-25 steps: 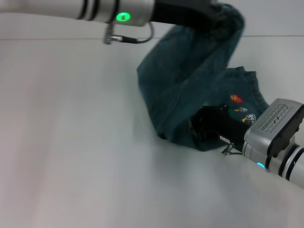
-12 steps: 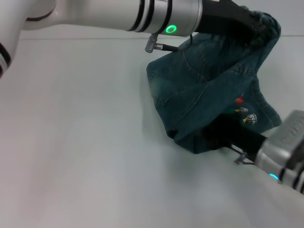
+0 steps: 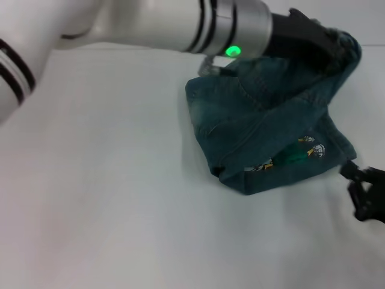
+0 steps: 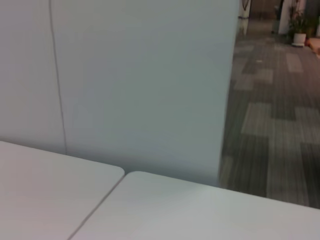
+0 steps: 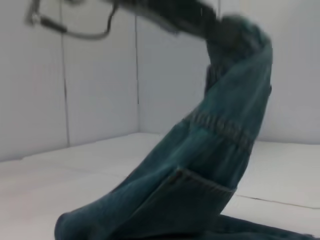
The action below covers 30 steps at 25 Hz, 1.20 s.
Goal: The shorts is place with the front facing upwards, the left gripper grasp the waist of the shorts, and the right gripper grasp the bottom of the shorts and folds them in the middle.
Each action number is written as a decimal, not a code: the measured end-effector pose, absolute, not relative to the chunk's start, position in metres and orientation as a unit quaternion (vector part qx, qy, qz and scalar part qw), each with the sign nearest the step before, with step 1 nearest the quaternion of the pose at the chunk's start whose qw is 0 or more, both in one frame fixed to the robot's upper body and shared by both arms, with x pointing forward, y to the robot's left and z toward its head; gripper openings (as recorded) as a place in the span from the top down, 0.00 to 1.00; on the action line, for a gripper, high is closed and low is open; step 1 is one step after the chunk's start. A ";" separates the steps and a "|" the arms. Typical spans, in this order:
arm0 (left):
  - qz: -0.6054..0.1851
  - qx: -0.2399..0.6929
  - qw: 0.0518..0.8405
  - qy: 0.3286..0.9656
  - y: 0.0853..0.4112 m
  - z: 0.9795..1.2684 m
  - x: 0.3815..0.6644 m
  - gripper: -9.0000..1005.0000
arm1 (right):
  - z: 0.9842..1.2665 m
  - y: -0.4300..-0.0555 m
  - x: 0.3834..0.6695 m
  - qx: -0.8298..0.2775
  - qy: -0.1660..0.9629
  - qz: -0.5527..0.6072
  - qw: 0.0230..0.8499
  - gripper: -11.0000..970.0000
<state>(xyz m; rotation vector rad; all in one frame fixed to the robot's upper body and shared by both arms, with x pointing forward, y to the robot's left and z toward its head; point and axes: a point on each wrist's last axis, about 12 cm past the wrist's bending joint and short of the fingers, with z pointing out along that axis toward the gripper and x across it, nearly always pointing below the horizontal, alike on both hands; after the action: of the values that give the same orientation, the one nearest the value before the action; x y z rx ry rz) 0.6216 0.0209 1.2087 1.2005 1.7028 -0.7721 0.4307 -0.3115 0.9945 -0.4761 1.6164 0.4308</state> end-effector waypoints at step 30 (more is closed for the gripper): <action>-0.363 0.468 0.453 0.667 0.067 1.156 0.591 0.29 | 1.012 -0.337 0.427 -0.204 0.714 0.243 0.624 0.91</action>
<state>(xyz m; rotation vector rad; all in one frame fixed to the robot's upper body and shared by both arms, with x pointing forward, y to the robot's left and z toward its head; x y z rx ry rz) 0.5910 0.0673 1.1564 1.1555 1.6468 -0.8957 0.4272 -0.3370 1.0118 -0.4685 1.6403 0.5573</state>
